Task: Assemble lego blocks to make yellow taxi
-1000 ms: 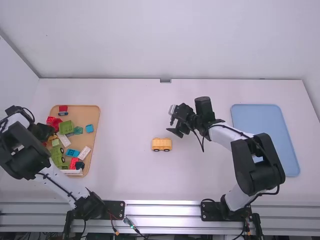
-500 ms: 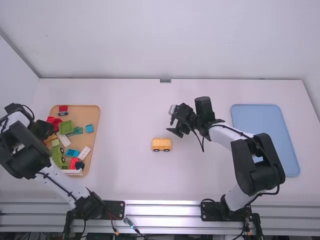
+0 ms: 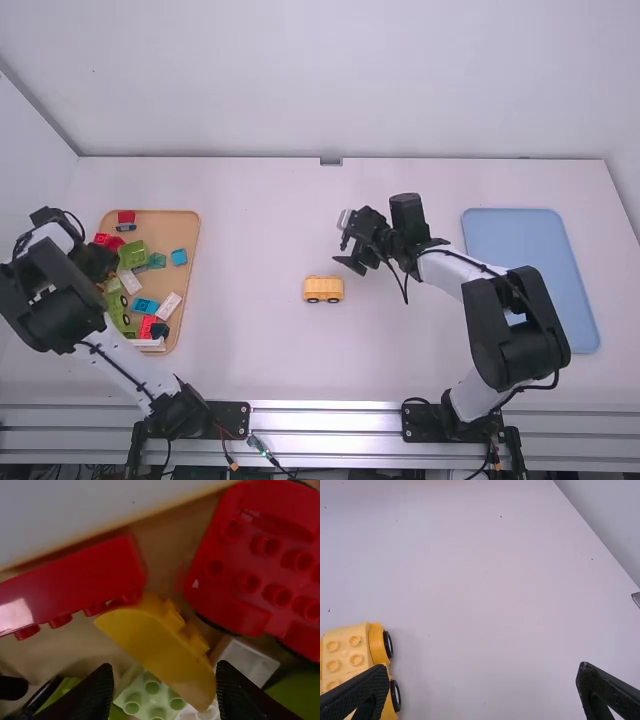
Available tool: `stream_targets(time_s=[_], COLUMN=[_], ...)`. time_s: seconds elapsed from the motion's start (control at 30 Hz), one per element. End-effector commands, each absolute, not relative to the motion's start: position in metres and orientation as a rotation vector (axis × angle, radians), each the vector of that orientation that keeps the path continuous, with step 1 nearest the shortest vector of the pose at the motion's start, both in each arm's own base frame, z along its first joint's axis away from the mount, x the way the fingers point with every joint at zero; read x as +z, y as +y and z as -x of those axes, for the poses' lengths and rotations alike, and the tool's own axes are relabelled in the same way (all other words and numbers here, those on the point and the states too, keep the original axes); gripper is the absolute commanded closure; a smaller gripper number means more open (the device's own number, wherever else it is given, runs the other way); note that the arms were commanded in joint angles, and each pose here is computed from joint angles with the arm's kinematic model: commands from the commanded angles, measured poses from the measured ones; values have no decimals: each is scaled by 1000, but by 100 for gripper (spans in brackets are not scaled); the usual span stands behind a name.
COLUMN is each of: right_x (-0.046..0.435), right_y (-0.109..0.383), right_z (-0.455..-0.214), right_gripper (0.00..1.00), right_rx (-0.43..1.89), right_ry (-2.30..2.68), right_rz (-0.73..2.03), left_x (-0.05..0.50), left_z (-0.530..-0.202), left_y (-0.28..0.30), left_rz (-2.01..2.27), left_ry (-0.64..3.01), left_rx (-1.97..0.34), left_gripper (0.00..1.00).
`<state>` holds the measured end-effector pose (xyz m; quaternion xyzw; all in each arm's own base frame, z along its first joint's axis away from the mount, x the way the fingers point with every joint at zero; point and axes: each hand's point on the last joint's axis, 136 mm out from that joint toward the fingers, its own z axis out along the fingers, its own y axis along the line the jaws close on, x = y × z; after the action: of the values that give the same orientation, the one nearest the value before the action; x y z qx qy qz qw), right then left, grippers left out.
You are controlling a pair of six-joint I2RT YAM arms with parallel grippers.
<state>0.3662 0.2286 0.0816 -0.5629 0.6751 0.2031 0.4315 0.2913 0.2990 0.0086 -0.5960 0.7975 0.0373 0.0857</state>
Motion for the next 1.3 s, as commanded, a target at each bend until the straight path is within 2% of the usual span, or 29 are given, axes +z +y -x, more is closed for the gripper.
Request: stream_targets(time_s=[0.0, 0.27, 0.4, 0.57, 0.67, 0.77, 0.93, 1.0, 1.1, 1.13, 1.2, 1.27], right_x=[87, 87, 87, 86, 86, 86, 86, 86, 86, 86, 86, 86], right_y=[229, 229, 229, 229, 229, 229, 228, 228, 228, 228, 228, 228], right_z=[-368, -368, -368, -367, -367, -367, -367, -367, -367, -367, -368, -367], right_gripper=[1, 1, 1, 1, 1, 1, 1, 1, 1, 1, 1, 1], right_rx=[506, 509, 510, 512, 512, 512, 511, 511, 510, 510, 510, 510], right_ry=[1679, 1677, 1678, 1681, 1681, 1681, 1685, 1685, 1686, 1685, 1686, 1686], right_rz=[1396, 1395, 1395, 1396, 1397, 1396, 1397, 1396, 1396, 1396, 1396, 1396], left_x=[0, 0, 1, -2, -6, -13, -19, -19, -19, -20, -19, -20], left_z=[-279, -271, -262, -264, -266, -268, -275, -274, -275, -274, -274, -273], left_y=[301, 298, 302, 301, 303, 306, 300, 299, 299, 298, 299, 298], left_rz=[1809, 1824, 1908, 1932, 1940, 1993, 2062, 2120, 2171, 2214, 2249, 2308], left_ry=[2404, 2433, 2381, 2350, 2311, 2218, 2134, 2080, 2019, 1974, 1931, 1864], left_rx=[190, 214, 292, 271, 273, 264, 178, 165, 159, 153, 153, 148], left_gripper=[45, 50, 50, 50, 42, 31, 30, 36, 39, 45, 51, 52])
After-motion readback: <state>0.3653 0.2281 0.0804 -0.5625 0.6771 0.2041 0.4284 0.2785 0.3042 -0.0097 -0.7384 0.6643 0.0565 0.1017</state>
